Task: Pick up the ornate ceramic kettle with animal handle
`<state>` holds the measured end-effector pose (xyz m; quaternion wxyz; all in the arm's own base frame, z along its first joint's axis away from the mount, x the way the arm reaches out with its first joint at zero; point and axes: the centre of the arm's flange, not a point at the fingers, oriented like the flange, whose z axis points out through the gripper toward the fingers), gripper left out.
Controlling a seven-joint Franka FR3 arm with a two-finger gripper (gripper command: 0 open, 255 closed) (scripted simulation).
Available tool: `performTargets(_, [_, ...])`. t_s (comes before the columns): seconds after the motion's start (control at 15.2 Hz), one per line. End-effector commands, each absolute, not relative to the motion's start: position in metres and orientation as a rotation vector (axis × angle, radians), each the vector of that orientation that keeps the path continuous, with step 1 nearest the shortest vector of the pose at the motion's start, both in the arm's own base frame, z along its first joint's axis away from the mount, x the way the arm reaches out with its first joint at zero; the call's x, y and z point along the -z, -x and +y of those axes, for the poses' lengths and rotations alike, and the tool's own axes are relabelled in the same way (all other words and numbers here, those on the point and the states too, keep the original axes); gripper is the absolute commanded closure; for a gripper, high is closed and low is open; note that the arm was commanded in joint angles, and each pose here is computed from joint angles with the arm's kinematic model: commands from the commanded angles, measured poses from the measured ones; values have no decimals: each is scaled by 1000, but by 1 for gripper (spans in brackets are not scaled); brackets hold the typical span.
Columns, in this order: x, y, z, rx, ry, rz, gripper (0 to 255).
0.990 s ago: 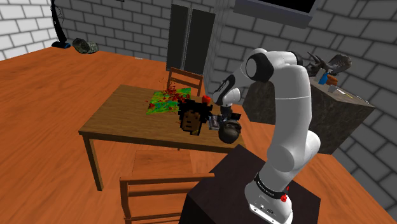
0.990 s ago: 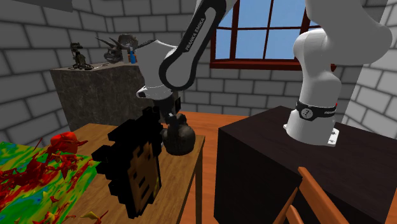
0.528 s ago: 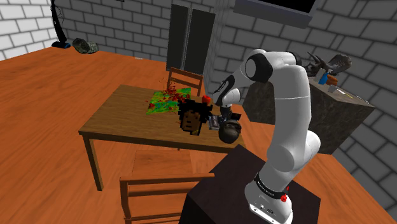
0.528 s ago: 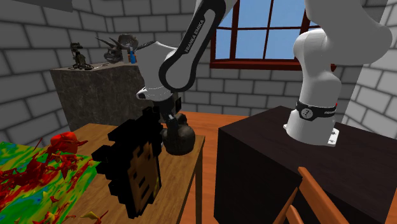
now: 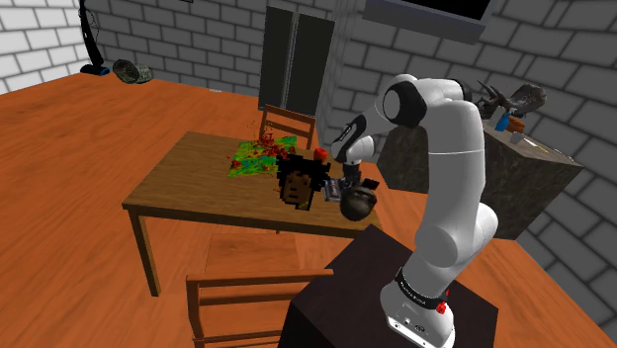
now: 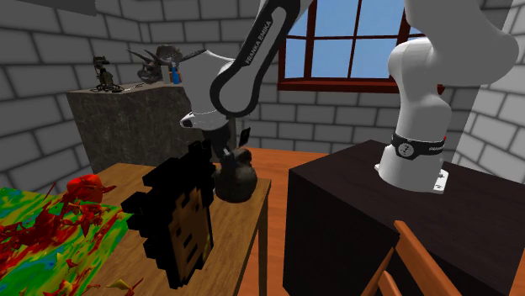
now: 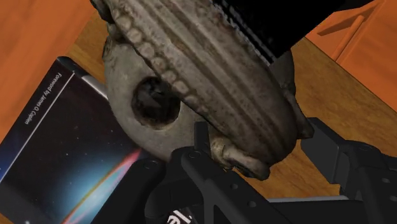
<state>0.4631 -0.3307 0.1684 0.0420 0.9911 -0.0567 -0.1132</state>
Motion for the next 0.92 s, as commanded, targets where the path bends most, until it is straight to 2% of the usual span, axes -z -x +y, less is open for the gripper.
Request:
performTargets(0.0, [-179, -464, -331, 346, -3033, -174, 255])
performTargets(0.86, [-238, -463, -331, 346, -3033, -174, 255])
